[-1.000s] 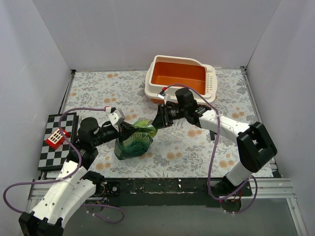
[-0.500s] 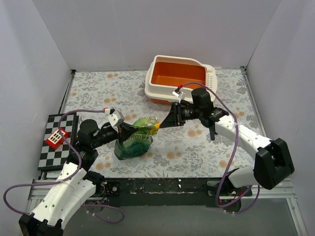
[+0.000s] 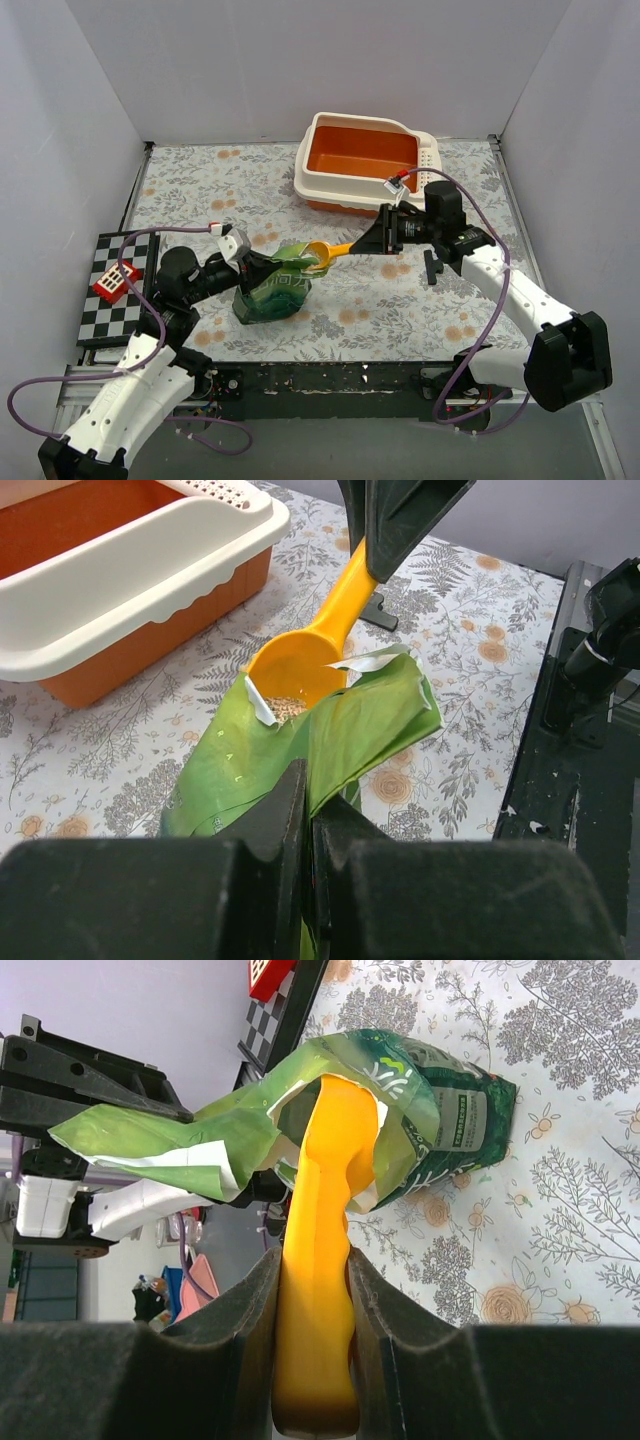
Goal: Fill the litter box with clean litter
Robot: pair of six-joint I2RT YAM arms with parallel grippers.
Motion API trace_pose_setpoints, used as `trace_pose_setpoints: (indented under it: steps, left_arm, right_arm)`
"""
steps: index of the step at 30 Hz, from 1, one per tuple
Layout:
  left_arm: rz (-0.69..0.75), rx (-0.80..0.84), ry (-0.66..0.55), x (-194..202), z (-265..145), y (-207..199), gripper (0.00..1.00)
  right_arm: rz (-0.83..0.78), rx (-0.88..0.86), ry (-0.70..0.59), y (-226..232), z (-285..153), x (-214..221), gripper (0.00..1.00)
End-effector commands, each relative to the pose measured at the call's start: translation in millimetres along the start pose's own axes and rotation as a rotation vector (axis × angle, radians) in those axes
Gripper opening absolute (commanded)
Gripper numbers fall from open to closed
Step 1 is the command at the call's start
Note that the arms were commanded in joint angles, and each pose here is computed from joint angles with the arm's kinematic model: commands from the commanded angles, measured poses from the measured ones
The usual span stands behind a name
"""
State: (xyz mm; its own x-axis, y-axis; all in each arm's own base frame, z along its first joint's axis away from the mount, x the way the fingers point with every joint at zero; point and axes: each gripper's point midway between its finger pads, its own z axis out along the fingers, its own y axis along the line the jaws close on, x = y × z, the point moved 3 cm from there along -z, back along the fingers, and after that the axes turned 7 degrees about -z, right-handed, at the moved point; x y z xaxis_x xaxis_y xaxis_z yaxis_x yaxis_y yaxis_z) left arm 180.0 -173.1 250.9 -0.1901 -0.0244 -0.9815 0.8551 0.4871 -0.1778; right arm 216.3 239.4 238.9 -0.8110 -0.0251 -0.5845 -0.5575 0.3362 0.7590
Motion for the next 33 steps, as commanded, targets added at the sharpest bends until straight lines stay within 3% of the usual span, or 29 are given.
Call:
trace_pose_setpoints:
  steps: [1, 24, 33]
  left_arm:
    - [-0.023, -0.001, 0.023, 14, -1, 0, 0.00]
    - [-0.056, -0.068, -0.072, 13, 3, 11, 0.00]
    - [-0.059, -0.142, -0.113, 13, 0, 21, 0.00]
  right_arm:
    - [0.020, 0.002, -0.011, -1, -16, 5, 0.01]
    - [0.158, 0.072, -0.107, -2, -68, 25, 0.01]
    - [0.173, 0.016, -0.154, 14, -74, 24, 0.01]
